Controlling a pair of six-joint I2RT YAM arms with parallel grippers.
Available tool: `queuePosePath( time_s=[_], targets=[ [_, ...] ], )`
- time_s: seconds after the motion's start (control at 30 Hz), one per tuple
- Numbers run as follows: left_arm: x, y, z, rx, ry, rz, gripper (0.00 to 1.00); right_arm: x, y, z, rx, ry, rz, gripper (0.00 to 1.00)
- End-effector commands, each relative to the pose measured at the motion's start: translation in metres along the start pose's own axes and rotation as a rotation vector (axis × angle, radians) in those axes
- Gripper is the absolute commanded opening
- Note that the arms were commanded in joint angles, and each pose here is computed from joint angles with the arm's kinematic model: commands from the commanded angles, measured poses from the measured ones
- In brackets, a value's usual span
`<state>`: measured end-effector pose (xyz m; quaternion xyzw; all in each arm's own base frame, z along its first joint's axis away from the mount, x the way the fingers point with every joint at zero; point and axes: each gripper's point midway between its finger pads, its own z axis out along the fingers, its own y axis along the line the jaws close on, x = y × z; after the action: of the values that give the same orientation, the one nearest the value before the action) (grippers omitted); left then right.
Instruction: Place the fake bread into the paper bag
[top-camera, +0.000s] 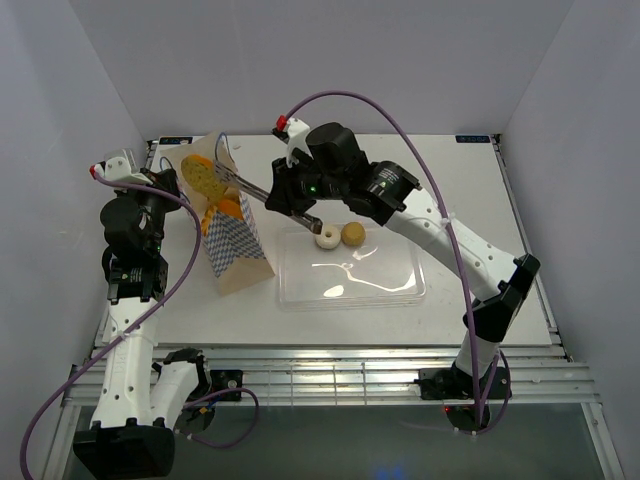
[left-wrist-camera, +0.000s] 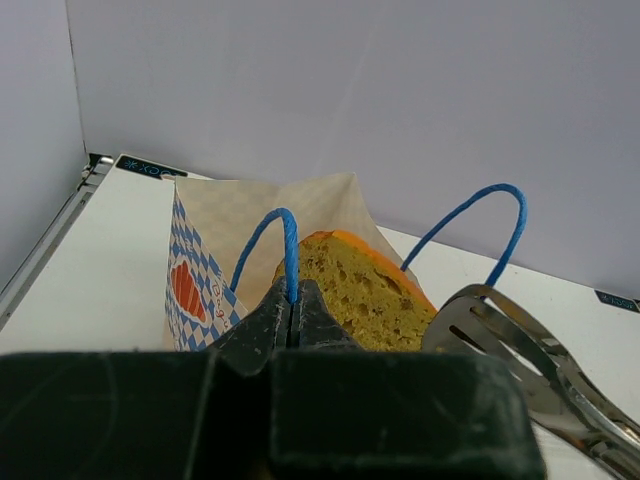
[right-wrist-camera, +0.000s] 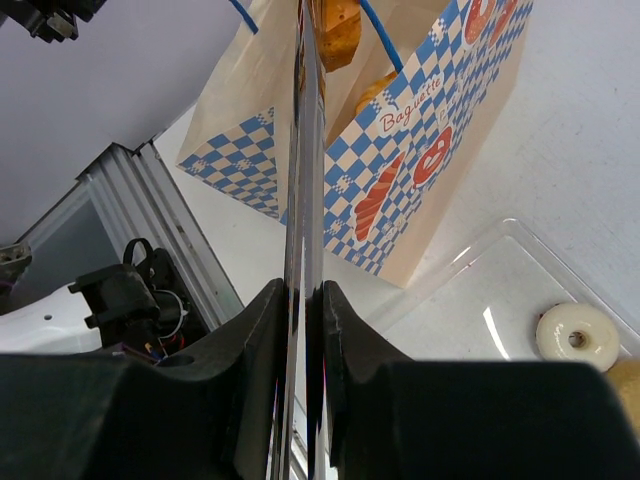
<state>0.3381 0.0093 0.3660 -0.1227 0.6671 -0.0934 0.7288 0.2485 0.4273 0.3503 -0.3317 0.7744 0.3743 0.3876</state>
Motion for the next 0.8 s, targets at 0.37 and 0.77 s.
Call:
queuePosePath(
  time_s=[0.37, 0.77],
  targets=[
    [-0.003, 0.002, -0.002, -0.007, -0.014, 0.006, 0.05, -0.04, 0.02, -0.02, -0.091, -0.112, -0.031, 0.34],
    [-0.003, 0.002, -0.001, -0.008, -0.013, 0.006, 0.05, -0.041, 0.028, -0.036, -0.124, -0.118, -0.039, 0.33]
  ],
)
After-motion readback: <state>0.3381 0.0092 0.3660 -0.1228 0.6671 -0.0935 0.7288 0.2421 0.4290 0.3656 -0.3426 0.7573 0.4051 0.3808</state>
